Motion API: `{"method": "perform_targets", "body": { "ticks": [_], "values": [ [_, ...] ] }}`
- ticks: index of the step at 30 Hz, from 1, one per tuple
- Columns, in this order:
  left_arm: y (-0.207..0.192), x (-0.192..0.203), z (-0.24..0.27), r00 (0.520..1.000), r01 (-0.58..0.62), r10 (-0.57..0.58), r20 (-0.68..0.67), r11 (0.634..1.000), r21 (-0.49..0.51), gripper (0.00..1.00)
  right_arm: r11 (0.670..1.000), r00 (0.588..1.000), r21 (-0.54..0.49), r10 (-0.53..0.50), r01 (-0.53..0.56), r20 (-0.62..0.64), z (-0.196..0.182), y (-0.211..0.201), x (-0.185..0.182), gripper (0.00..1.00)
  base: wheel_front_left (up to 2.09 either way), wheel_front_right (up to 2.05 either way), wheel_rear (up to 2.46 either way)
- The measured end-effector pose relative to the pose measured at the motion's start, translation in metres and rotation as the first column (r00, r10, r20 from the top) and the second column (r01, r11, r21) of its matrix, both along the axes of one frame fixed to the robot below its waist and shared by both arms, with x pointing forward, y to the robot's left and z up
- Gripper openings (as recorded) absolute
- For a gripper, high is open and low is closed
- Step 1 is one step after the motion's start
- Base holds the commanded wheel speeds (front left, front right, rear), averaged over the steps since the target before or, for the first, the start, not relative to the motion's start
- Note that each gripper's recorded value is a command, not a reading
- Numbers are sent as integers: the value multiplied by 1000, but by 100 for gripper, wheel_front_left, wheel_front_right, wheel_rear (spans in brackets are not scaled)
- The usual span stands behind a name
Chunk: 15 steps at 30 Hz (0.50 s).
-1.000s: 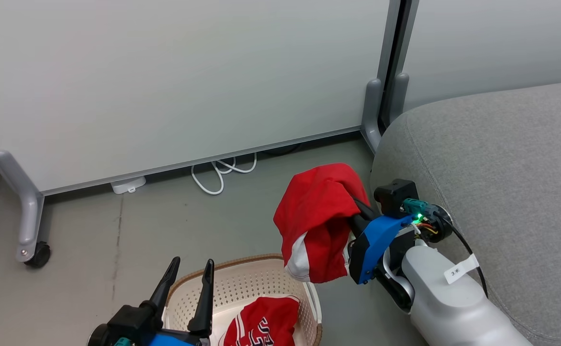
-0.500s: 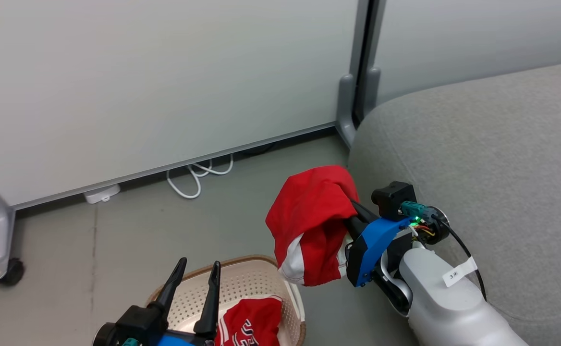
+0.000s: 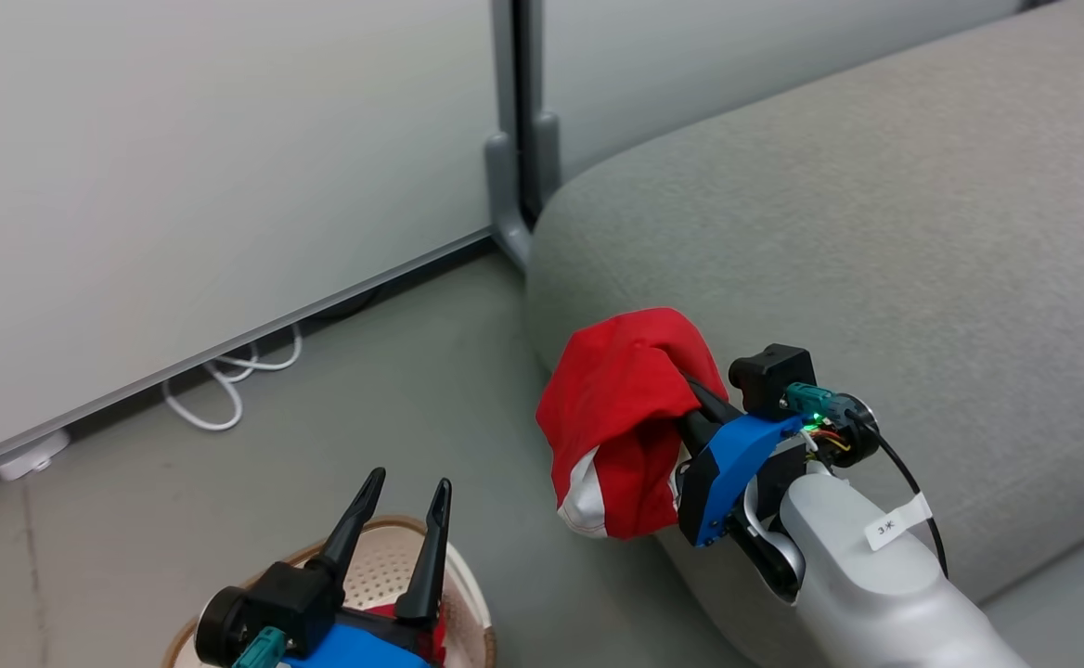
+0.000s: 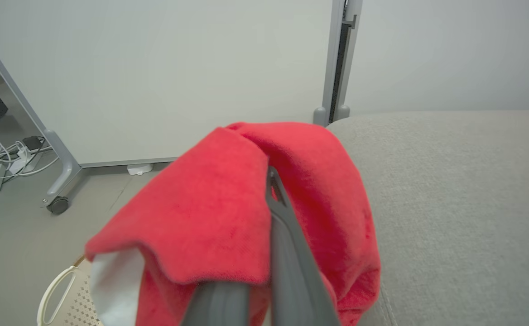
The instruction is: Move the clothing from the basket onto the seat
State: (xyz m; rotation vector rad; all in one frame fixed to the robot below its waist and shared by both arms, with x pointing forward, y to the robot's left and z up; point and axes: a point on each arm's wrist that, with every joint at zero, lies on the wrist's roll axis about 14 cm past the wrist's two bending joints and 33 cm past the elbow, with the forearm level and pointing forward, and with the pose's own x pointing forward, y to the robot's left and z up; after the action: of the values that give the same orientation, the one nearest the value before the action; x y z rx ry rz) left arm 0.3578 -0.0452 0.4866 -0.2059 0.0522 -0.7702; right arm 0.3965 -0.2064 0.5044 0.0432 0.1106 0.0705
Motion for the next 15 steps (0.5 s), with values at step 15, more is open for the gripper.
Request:
{"method": "perform_targets", "body": {
  "ticks": [15],
  "values": [
    [-57, -6, -1, 983, 185, -185, 3, 983, -6, 100, 979, 978, 2, -206, 206, -10, -6, -73, -34, 0, 0, 0, 0]
  ]
}}
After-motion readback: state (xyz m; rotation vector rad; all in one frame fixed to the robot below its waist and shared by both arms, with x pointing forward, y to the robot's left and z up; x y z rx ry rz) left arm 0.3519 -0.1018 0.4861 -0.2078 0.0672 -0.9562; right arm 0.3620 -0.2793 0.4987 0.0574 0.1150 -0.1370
